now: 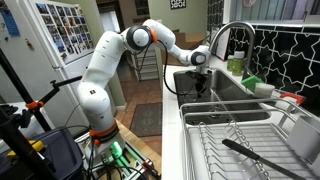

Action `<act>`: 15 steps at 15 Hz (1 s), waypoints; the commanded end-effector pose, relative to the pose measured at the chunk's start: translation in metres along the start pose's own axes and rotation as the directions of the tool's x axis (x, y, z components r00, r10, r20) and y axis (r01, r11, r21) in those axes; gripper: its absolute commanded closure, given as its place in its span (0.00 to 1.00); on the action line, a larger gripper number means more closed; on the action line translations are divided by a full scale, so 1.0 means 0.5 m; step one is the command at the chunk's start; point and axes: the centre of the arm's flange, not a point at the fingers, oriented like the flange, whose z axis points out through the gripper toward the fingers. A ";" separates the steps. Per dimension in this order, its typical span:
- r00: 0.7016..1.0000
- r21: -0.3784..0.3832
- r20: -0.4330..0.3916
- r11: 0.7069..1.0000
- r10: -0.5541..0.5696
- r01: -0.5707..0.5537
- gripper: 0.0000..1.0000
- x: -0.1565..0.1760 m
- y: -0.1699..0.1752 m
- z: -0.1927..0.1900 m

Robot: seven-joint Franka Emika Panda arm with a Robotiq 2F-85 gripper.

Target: Pick up the silver spoon from the sink and put it in the dish rack

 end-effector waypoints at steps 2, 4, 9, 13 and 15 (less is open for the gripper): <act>0.999 -0.061 -0.011 0.997 0.048 -0.049 0.95 -0.048 -0.006 -0.048; 0.996 -0.096 -0.036 0.991 0.087 -0.090 0.95 -0.068 0.006 -0.079; 0.970 -0.233 -0.102 0.942 0.223 -0.241 0.95 -0.118 0.063 -0.132; 0.948 -0.338 -0.074 0.886 0.310 -0.316 0.95 -0.154 0.120 -0.131; 0.940 -0.370 -0.061 0.867 0.336 -0.334 0.95 -0.171 0.151 -0.133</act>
